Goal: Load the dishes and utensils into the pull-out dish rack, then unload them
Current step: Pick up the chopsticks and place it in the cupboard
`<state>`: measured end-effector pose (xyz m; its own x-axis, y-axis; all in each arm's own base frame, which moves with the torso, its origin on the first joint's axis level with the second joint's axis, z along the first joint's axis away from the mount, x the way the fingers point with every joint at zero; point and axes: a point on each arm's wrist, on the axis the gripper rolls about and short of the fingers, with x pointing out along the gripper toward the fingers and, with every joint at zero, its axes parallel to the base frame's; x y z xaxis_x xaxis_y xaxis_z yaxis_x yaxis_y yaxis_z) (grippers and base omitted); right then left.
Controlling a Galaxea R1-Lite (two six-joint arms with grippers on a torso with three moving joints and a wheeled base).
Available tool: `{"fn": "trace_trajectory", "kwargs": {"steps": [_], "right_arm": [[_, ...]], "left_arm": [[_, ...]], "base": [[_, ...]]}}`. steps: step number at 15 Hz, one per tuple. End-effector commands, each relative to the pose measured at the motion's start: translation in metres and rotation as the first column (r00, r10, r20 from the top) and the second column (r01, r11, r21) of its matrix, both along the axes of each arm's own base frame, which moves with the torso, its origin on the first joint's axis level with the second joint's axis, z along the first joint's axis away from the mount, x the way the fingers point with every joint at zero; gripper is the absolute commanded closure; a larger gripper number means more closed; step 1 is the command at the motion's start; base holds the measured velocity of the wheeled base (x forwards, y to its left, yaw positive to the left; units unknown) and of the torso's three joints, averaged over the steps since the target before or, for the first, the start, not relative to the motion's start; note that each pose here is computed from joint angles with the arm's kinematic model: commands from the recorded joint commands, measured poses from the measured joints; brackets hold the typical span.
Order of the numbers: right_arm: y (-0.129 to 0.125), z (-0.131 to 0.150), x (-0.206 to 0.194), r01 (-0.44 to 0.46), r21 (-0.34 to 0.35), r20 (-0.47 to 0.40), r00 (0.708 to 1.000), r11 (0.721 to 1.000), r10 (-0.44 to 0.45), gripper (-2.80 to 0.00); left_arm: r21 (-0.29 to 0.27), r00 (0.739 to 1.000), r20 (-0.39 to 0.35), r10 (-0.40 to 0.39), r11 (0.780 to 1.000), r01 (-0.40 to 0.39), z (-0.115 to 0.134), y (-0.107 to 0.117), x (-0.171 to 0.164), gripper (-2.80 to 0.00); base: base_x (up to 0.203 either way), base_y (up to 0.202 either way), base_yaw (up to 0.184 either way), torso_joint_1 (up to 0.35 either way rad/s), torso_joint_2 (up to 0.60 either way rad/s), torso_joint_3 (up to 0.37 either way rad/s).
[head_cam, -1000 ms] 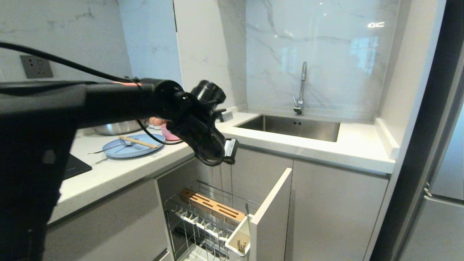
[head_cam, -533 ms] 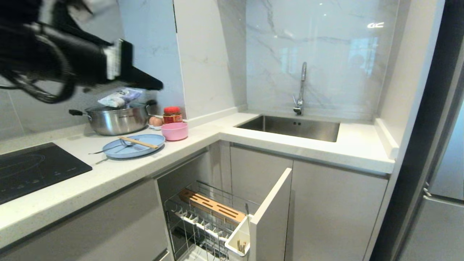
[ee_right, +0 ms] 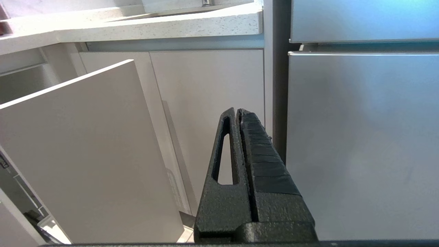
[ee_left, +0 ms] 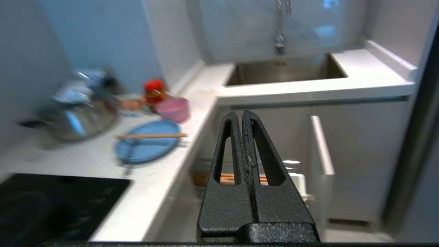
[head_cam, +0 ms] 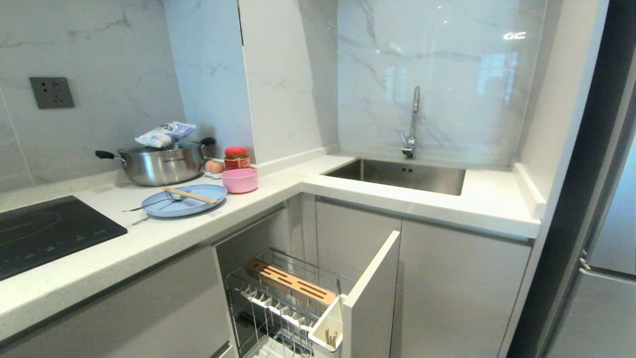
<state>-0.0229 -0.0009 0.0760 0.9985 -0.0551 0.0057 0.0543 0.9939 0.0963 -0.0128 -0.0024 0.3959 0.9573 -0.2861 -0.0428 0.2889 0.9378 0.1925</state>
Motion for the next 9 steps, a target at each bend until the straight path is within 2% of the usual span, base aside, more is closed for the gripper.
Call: {"fn": "trace_trajectory", "kwargs": {"steps": [1,4,6,9], "right_arm": [[0.000,0.000,0.000,0.000,0.000,0.005,1.000,1.000,0.000,0.00],[0.000,0.000,0.000,0.000,0.000,0.005,1.000,1.000,0.000,0.00],[0.000,0.000,0.000,0.000,0.000,0.004,1.000,1.000,0.000,0.00],[0.000,0.000,0.000,0.000,0.000,0.005,1.000,1.000,0.000,0.00]], "left_arm": [[0.040,0.985,0.161,0.058,0.997,-0.065,-0.039,0.004,-0.083,0.00],[0.058,0.982,0.131,0.135,0.988,-0.144,-0.113,0.002,-0.108,0.00],[0.034,0.977,0.093,0.194,0.980,-0.198,-0.158,0.002,-0.107,0.00],[0.000,0.969,0.082,0.232,0.972,-0.233,-0.210,0.001,-0.092,0.00]], "base": [[0.000,0.000,0.000,0.000,0.00,0.000],[0.000,0.000,0.000,0.000,0.00,0.000],[0.000,0.000,0.000,0.000,0.00,0.000],[0.000,0.000,0.000,0.000,0.00,0.000]]}}
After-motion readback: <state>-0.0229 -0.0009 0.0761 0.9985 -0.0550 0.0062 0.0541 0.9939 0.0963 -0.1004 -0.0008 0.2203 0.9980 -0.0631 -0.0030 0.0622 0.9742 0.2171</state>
